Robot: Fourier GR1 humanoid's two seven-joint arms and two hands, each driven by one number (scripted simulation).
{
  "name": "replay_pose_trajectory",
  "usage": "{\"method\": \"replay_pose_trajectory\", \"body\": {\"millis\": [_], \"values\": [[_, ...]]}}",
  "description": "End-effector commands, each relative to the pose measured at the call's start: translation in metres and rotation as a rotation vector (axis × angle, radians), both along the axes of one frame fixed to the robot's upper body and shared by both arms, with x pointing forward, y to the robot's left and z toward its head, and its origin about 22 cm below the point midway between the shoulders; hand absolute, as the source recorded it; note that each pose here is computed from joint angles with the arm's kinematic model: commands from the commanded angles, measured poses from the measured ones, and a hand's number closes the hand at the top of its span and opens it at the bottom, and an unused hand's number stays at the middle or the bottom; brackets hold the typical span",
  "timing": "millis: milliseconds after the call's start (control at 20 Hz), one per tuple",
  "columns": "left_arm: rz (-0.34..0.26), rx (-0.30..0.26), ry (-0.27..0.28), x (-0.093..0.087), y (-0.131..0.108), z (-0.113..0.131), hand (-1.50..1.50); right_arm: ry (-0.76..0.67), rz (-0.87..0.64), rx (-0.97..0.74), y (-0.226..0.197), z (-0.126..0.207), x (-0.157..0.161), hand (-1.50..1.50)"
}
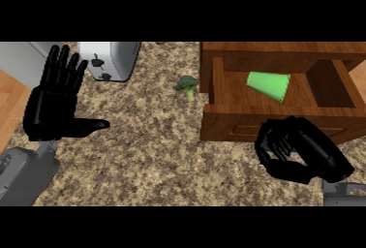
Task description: Pick up the cup, place it into the drawer and close the drawer
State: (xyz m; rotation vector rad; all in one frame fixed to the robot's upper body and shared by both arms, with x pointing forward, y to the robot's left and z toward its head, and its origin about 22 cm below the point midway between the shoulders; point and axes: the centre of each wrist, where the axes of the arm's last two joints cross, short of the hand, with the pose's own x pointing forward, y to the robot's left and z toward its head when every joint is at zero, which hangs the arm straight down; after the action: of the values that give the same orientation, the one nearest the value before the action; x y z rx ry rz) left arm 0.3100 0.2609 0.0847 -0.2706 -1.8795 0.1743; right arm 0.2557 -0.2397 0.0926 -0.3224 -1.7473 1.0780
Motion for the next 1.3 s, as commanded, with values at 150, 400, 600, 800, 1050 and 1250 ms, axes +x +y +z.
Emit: {"method": "replay_pose_trajectory", "body": {"millis": [150,400,600,800,1050,1250], "values": [[0.025,0.008,0.006,-0.022,0.038,-0.022,-1.5,-0.004,0.004,-0.133,0.021,-0.053,0.024,-1.5],[0.021,0.005,0.012,-0.047,0.054,-0.035,-1.5,0.043,-0.028,-0.226,0.027,-0.078,0.048,-1.5],[0.011,-0.019,-0.004,-0.046,0.063,-0.031,-1.5,0.065,-0.02,-0.267,0.025,-0.106,0.072,-1.5],[-0.002,-0.012,-0.003,-0.061,0.084,-0.045,-1.5,0.085,-0.037,-0.234,0.022,-0.109,0.094,-1.5],[0.002,-0.009,0.002,-0.055,0.098,-0.035,-1.5,0.13,-0.036,-0.2,0.013,-0.111,0.124,-1.5],[-0.006,-0.019,0.001,-0.049,0.088,-0.041,-1.5,0.135,-0.033,-0.159,-0.004,-0.097,0.147,-1.5]]}}
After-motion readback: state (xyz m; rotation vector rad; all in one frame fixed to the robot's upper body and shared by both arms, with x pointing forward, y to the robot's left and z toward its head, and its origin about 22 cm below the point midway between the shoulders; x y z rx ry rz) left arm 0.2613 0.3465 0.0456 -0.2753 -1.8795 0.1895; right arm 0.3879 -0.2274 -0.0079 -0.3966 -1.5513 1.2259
